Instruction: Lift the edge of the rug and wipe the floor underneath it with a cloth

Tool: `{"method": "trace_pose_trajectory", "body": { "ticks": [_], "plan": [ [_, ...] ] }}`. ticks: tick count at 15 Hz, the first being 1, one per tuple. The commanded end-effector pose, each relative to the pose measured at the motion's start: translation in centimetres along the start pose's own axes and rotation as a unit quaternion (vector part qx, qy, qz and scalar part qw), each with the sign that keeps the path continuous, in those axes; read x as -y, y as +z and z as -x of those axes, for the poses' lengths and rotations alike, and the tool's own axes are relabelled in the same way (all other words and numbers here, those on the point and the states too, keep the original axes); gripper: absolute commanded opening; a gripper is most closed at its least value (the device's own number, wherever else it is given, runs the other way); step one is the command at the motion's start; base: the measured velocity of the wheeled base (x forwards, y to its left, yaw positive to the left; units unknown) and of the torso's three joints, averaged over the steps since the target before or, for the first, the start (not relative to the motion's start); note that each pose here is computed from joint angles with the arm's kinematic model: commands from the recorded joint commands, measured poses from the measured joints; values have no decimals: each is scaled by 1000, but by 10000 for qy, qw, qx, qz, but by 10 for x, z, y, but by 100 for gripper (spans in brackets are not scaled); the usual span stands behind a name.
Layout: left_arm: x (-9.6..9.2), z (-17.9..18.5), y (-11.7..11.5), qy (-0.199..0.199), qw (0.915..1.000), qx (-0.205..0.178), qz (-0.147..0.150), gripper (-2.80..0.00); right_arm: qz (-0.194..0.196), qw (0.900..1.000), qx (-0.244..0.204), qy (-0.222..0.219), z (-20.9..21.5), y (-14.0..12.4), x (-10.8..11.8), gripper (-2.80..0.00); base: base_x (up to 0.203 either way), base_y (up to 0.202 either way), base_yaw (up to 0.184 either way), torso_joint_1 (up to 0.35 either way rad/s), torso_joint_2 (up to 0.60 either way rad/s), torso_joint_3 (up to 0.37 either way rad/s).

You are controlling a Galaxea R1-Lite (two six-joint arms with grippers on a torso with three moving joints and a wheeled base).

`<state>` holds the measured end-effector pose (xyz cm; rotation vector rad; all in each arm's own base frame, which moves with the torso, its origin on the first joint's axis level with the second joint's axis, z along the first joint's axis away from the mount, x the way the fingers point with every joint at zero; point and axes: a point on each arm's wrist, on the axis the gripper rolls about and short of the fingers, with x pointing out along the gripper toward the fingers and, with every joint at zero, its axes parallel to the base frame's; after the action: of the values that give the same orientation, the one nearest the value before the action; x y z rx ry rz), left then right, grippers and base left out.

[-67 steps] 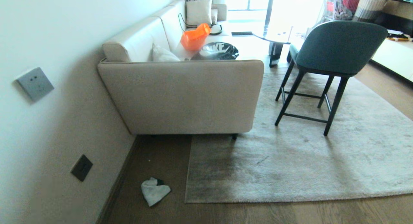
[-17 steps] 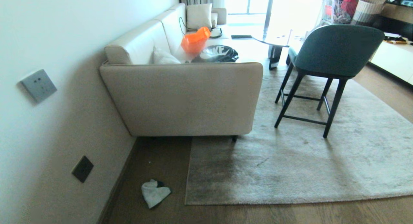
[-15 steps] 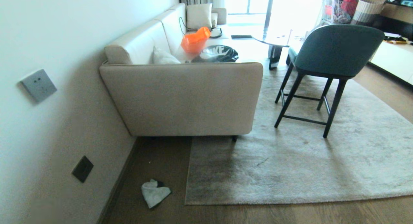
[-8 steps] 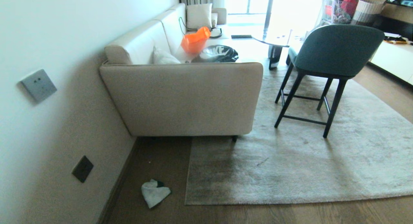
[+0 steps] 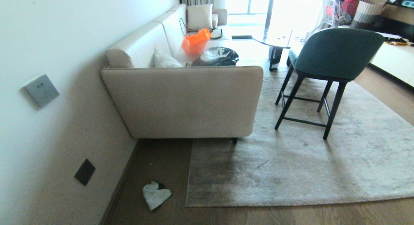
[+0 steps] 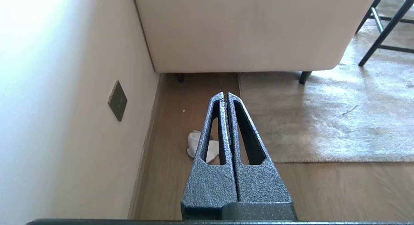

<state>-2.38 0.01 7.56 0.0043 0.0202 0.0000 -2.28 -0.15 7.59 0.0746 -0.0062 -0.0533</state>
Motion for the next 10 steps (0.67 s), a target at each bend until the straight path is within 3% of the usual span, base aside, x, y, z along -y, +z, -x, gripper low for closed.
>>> {"method": "trace_pose_trajectory", "body": {
  "ticks": [1, 10],
  "plan": [
    [0, 0, 0, 0, 10000, 1, -2, -280, -3, 10000, -6, -2, 0, 0, 0, -280, 0, 0, 0, -15, -382, -398],
    [0, 0, 0, 0, 10000, 1, -2, -280, -3, 10000, -6, -2, 0, 0, 0, -280, 0, 0, 0, 48, -448, -393]
  ]
}}
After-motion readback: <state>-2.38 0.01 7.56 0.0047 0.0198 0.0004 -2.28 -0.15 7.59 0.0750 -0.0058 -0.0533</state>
